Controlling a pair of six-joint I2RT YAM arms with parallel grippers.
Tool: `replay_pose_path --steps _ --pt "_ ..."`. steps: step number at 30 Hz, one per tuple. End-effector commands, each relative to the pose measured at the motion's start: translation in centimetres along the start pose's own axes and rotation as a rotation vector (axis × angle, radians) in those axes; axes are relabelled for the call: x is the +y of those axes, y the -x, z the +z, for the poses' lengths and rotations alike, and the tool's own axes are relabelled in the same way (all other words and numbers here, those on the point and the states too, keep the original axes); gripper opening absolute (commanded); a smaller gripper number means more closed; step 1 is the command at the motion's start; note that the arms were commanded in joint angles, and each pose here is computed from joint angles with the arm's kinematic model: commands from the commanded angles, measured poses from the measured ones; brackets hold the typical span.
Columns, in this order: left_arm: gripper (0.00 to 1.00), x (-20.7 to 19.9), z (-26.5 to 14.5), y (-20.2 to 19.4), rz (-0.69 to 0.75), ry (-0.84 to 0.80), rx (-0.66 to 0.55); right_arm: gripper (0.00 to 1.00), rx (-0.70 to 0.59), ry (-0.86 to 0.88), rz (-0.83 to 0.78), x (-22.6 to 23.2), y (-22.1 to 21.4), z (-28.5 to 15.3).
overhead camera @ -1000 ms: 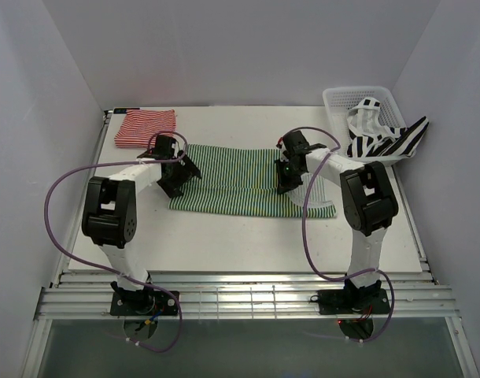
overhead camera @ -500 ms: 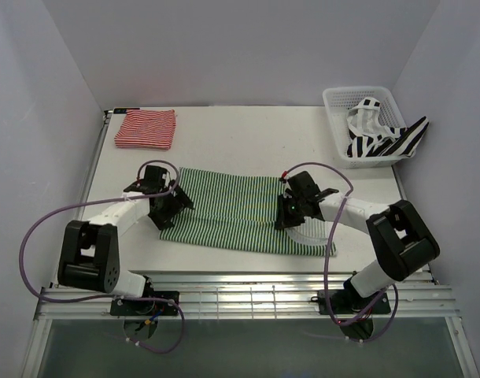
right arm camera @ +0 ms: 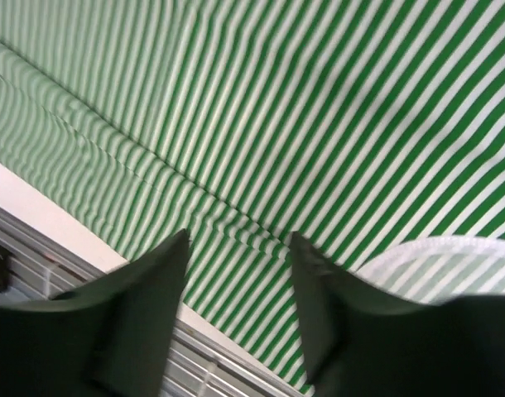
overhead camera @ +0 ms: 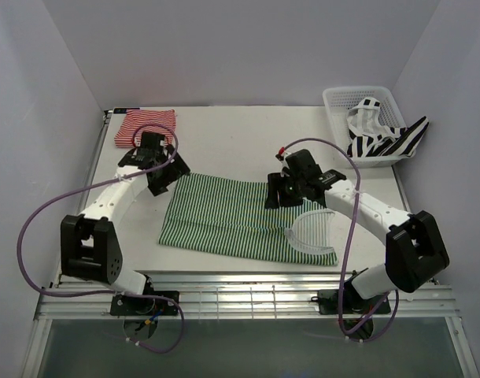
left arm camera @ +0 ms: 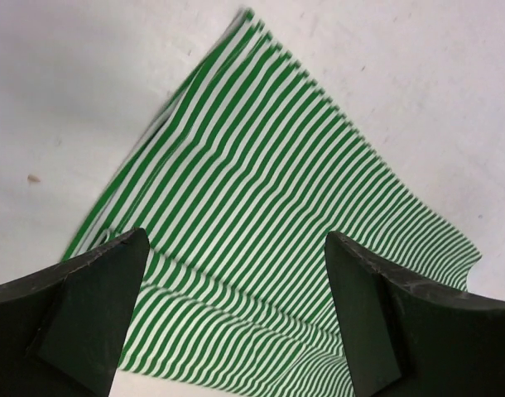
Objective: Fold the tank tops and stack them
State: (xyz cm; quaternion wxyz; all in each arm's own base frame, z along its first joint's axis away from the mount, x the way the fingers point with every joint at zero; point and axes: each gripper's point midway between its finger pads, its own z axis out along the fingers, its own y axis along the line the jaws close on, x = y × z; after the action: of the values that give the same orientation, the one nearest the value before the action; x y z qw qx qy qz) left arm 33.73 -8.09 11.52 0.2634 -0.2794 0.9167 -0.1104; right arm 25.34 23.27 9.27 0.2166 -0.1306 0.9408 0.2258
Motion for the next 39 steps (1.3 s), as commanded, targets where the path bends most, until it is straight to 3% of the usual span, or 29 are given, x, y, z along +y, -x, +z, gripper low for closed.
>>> replay_pose_path --steps 1,2,3,4,5,6,9,15,19,27,31,39 --pt "0.98 -2.2 0.9 4.2 0.055 0.005 -0.083 0.63 -0.084 -0.031 -0.043 -0.8 3.5 -1.8" --pt "0.98 -2.1 2.6 4.3 0.086 0.025 -0.059 0.73 -0.093 -0.033 -0.034 -1.2 4.5 -1.7" --pt "0.98 -2.8 3.4 5.1 0.098 0.012 -0.072 0.90 -0.108 -0.045 -0.008 -2.5 5.5 -1.9" --pt "0.98 -3.7 3.6 6.6 0.102 0.004 -0.095 0.95 -0.113 -0.037 -0.003 -2.8 6.1 -1.9" --pt "0.98 -3.4 5.7 6.4 0.119 0.032 -0.062 0.96 -0.129 -0.039 -0.015 -3.4 7.4 -1.7" --pt "0.98 -3.4 6.5 6.7 0.138 0.044 -0.059 0.90 -0.138 -0.054 0.005 -4.5 8.2 -1.7" --pt "0.98 -4.3 9.3 7.3 0.174 0.044 -0.037 0.90 -0.134 -0.065 0.001 -6.0 10.1 -0.7" --pt "0.96 -4.2 12.2 7.3 0.206 0.066 -0.005 0.90 -0.098 -0.084 0.016 -8.4 11.1 1.5" --pt "0.72 -3.6 13.3 7.1 0.217 0.094 0.001 0.90 -0.064 -0.094 0.028 -9.2 10.2 2.5" --pt "0.44 -2.4 14.7 6.2 0.226 0.130 0.028 0.91 -0.039 -0.114 0.026 -10.0 9.4 3.2" --pt "0.40 -2.3 15.0 5.5 0.223 0.119 0.044 0.92 -0.034 -0.129 0.034 -10.5 9.5 3.6" --pt "0.19 -2.2 15.7 5.3 0.224 0.120 0.053 1.00 -0.029 -0.133 0.022 -10.9 10.4 4.7"
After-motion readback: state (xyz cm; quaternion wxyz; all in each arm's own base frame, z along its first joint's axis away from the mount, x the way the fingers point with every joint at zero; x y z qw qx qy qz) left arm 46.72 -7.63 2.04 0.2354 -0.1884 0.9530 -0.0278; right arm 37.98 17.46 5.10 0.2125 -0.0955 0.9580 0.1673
